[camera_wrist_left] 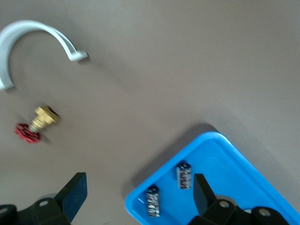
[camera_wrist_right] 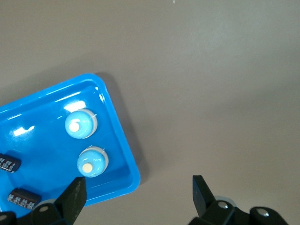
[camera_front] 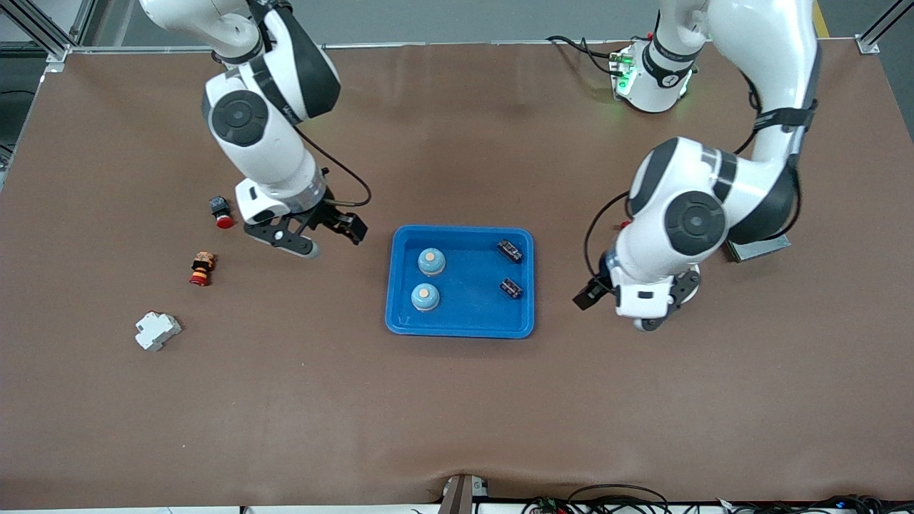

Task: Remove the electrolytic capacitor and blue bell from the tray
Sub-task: 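Move both grippers from the rest pose toward the blue tray, then lower the right gripper onto a bell while the left gripper lowers onto a capacitor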

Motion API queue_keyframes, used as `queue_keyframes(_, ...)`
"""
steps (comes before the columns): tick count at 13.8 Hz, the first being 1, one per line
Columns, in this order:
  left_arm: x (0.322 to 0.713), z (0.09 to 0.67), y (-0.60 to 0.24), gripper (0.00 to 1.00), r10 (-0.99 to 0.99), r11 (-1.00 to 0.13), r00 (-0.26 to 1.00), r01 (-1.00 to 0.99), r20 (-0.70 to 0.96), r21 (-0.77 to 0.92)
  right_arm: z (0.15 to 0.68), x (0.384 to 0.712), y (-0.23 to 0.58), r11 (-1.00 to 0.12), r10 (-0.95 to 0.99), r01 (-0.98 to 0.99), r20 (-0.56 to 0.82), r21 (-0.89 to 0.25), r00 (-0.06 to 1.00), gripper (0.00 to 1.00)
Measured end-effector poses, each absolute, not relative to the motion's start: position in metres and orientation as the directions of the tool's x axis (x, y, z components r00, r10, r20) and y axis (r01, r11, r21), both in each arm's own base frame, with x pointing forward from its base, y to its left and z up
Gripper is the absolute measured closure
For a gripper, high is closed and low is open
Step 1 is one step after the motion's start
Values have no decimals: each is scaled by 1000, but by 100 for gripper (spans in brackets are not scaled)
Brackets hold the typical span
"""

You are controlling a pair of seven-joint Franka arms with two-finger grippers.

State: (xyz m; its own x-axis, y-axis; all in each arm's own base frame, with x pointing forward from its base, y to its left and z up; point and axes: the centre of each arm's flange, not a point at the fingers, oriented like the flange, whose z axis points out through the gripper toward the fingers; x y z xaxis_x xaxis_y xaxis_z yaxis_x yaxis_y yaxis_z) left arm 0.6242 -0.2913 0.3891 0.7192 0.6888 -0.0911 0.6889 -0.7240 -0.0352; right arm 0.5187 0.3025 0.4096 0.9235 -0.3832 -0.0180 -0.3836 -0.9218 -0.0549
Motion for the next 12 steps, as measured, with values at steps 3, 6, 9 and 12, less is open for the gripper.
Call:
queue_keyframes(3,612,358,-333,0,713,-701,696,713,-88,-38,386,514,324,-925,-376,-377,-26,-42,926,0)
queue_keyframes(6,602,314,-362,0,739,-674,668,736,-93,-66,381,512,342,-919,-390,-391,-19,-52,921,0)
queue_keyframes(9,599,271,-375,0,759,-651,645,755,-94,-77,371,508,364,-909,-410,-409,-4,-75,912,0)
queue_keyframes(12,600,255,-378,0,774,-633,626,771,-93,-74,353,525,376,-904,-423,-421,2,-79,906,0)
